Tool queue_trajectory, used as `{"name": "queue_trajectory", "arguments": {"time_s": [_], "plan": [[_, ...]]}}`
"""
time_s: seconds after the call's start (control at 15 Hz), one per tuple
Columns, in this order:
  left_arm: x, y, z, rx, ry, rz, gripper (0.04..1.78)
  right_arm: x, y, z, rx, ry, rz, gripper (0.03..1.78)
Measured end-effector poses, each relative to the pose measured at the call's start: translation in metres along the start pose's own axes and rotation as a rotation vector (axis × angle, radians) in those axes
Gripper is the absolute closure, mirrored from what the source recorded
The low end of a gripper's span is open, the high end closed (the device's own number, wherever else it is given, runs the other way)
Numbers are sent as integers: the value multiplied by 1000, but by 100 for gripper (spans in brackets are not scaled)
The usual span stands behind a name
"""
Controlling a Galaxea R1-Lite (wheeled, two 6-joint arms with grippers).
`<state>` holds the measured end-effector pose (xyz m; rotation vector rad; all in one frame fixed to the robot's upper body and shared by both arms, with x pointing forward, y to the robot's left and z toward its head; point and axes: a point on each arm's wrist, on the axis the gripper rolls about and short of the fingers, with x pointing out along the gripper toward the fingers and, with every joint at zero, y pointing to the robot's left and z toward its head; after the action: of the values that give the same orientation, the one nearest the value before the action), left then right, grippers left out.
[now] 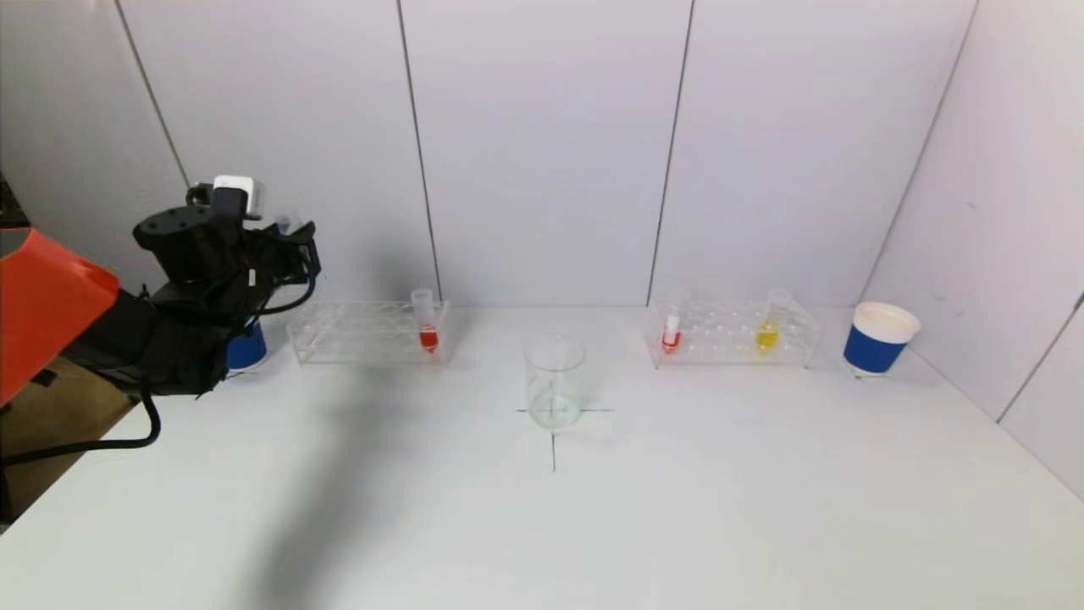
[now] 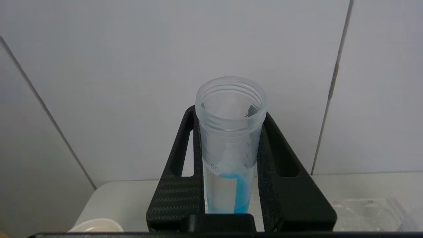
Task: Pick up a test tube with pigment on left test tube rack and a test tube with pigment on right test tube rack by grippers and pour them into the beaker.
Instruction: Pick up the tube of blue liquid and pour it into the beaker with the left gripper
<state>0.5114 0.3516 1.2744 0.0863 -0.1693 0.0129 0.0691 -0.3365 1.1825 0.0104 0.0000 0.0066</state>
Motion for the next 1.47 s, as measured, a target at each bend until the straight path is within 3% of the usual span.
{"name": "queue_trajectory", "arguments": {"time_s": [0.4,0.8,1.13,1.47], "plan": [[-15,-12,84,2,-37,-45,136,0,0,0,0,0,0,4],[-41,-74,148,20,-55,-249,136,0,0,0,0,0,0,4],[-59,-133,163,133,-131,-509,136,0,0,0,0,0,0,4],[-62,-183,138,336,-192,-755,136,0,0,0,0,0,0,4]]}}
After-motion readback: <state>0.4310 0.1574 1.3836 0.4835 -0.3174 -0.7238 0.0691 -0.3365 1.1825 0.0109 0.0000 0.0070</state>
